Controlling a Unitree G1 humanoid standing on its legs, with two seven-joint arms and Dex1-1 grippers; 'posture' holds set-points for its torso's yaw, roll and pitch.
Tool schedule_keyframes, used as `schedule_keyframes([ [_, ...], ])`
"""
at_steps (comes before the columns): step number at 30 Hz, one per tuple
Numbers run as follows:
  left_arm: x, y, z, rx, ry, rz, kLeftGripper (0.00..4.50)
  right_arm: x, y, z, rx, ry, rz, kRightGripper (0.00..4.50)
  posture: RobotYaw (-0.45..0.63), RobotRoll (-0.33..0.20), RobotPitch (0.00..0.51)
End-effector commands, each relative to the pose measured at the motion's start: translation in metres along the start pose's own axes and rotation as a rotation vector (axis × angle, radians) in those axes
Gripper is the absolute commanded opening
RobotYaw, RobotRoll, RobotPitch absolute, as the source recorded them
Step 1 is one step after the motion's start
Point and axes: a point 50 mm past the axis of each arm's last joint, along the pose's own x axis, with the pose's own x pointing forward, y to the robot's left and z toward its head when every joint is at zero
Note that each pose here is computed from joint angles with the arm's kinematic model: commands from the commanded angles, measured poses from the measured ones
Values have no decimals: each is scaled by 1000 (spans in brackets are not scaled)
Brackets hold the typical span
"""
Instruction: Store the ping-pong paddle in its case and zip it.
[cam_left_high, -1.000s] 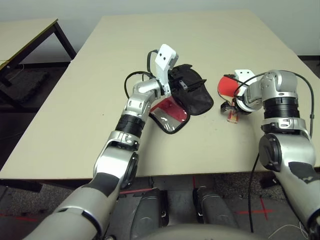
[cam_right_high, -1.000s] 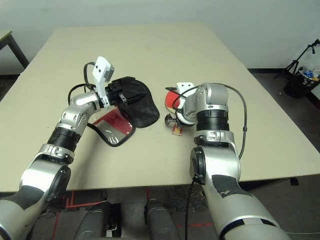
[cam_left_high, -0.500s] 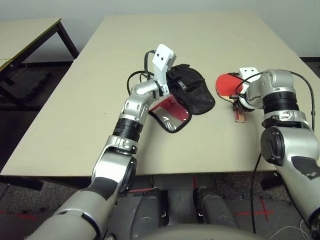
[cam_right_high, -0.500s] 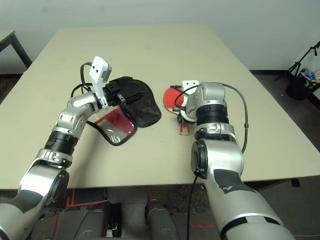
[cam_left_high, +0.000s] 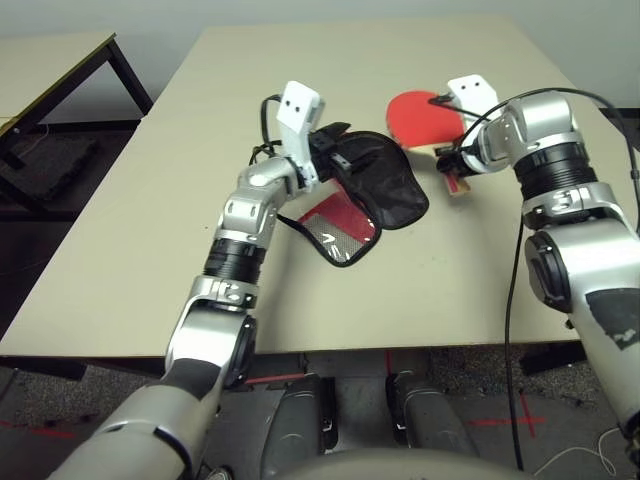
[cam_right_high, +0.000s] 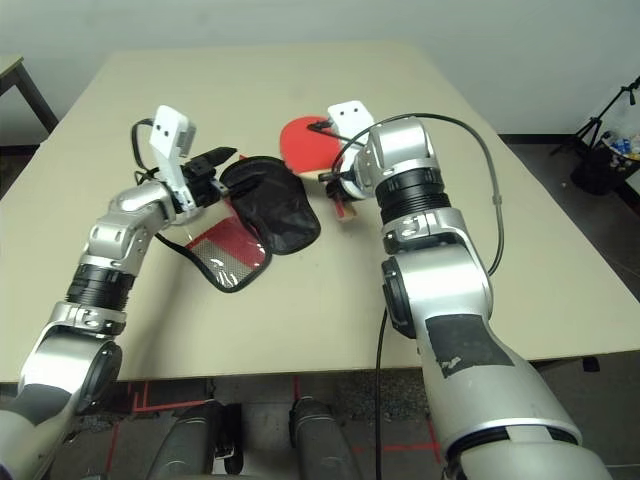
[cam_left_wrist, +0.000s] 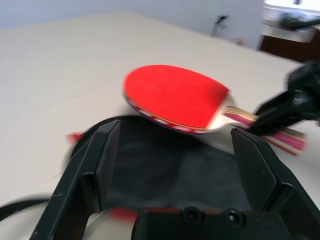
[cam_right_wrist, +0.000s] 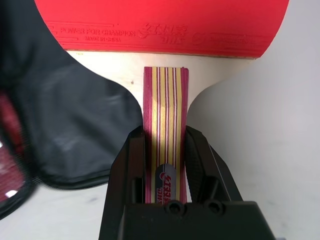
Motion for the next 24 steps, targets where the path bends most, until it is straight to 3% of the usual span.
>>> schedule_keyframes([
  [1, -19, 10, -3, -15, 36, 57, 4500, 4, 14, 2, -54, -11, 35, 1092, 34, 0, 89],
  [9, -34, 16, 0, -23, 32, 131, 4500, 23, 32, 1, -128, -11, 64, 1092, 103, 0, 93],
  [24, -44, 12, 3, -43, 19, 178, 4500, 41, 24, -3, -116, -50, 17, 1092, 159, 0, 102],
])
